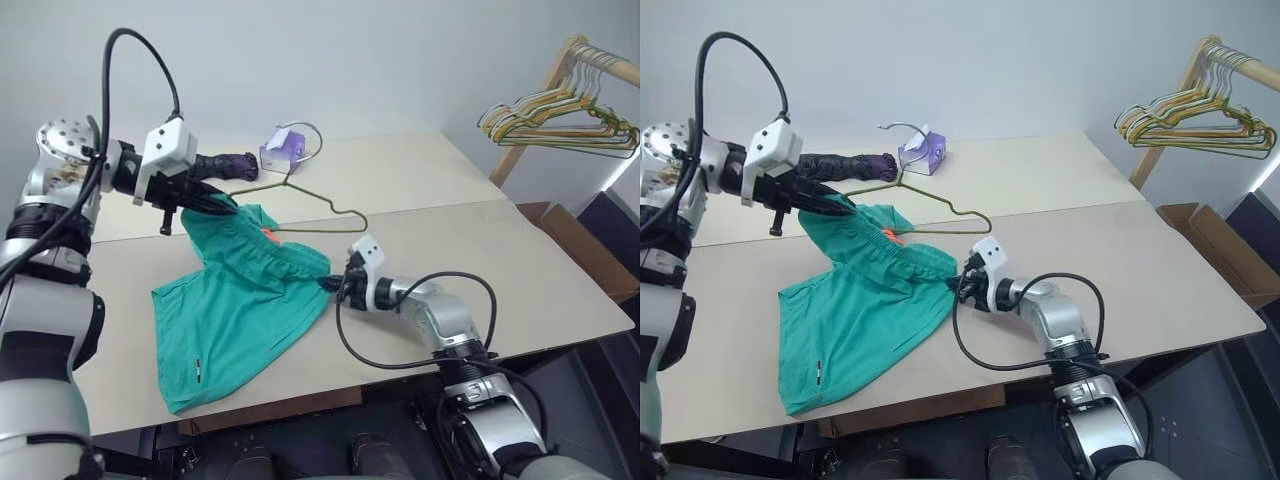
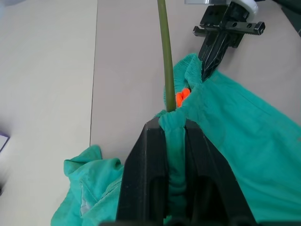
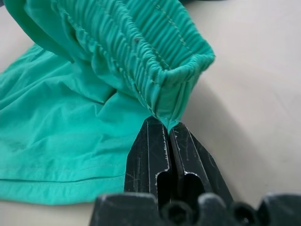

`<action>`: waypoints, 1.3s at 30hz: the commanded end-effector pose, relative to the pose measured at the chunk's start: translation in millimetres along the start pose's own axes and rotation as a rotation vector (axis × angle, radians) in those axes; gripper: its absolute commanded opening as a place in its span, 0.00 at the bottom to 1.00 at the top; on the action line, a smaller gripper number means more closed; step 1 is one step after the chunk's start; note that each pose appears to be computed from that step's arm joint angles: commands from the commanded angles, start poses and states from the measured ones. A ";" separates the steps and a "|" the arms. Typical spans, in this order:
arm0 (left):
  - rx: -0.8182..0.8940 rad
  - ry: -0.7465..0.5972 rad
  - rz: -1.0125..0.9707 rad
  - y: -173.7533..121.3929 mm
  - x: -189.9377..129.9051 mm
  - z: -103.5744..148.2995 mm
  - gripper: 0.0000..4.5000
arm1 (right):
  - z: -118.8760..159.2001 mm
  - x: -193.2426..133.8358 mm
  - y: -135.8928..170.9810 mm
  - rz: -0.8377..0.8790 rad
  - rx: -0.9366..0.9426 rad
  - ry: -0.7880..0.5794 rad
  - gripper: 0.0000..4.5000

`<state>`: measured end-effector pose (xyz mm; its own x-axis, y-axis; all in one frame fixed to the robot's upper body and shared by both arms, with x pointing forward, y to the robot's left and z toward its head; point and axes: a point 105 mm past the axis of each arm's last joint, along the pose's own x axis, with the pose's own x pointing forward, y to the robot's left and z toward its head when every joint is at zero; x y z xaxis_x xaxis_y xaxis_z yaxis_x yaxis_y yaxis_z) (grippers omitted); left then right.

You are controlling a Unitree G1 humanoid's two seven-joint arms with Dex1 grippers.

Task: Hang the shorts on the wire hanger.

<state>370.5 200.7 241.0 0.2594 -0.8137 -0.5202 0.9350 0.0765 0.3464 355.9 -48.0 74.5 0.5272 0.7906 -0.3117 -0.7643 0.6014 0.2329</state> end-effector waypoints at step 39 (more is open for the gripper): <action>0.036 0.181 0.011 -12.2 -30.6 -25.2 0.02 | 49.1 -114.8 -54.6 -0.186 -0.246 0.024 0.00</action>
<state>358.5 213.1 220.4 0.2254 -0.7344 -0.6402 0.9377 -0.0148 0.3471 347.8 -133.4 135.0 0.5780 0.7583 -0.3016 -0.7930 0.6091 0.0117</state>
